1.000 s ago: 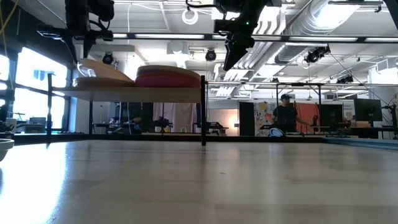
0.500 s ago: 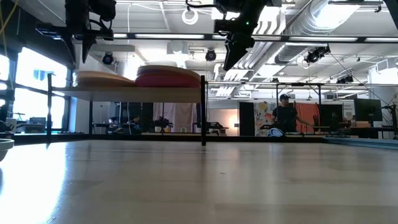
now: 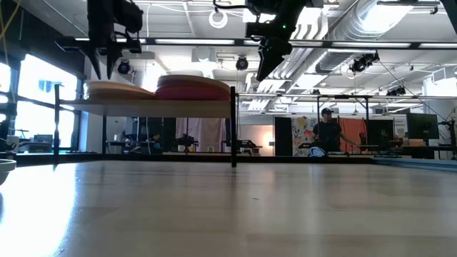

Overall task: Place and stack plates onto a shelf
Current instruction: Stack the white plate on the top of the white plate, then stack the blue plate on top of the white plate

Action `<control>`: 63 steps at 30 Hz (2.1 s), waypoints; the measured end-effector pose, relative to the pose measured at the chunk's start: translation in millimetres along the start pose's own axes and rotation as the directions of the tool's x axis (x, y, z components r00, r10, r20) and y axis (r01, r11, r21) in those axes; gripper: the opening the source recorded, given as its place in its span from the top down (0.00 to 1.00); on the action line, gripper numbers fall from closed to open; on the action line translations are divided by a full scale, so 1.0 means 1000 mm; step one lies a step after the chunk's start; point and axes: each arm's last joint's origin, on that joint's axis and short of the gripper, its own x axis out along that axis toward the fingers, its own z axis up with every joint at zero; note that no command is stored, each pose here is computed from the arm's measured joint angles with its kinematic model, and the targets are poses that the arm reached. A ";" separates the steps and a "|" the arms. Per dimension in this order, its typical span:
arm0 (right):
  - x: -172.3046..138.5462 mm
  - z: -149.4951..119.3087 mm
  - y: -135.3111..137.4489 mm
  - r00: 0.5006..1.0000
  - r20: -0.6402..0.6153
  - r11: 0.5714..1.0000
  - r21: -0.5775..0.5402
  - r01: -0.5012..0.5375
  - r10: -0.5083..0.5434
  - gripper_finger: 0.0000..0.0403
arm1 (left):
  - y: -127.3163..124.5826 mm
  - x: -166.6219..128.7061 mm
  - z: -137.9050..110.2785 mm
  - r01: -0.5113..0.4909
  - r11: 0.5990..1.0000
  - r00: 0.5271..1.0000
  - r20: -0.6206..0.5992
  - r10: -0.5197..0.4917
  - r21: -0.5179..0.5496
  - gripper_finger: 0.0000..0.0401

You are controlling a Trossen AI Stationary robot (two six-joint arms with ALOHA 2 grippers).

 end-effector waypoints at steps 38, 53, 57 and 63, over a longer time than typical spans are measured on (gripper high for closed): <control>0.000 0.003 0.005 0.998 0.032 0.997 0.060 -0.053 0.051 0.67 | -0.010 -0.005 -0.008 0.095 0.983 0.995 0.017 -0.099 0.160 0.80; -0.018 0.048 0.082 0.925 0.226 0.867 0.336 -0.367 0.304 0.67 | 0.002 -0.052 -0.106 0.319 0.728 0.940 -0.105 -0.324 0.607 0.80; -0.029 0.069 0.111 0.886 0.341 0.831 0.354 -0.429 0.313 0.67 | 0.009 -0.056 -0.126 0.314 0.648 0.944 -0.153 -0.294 0.694 0.80; -0.045 0.086 0.146 0.869 0.429 0.773 0.456 -0.442 0.244 0.67 | 0.018 -0.057 -0.150 0.252 0.536 0.964 -0.159 -0.214 0.806 0.80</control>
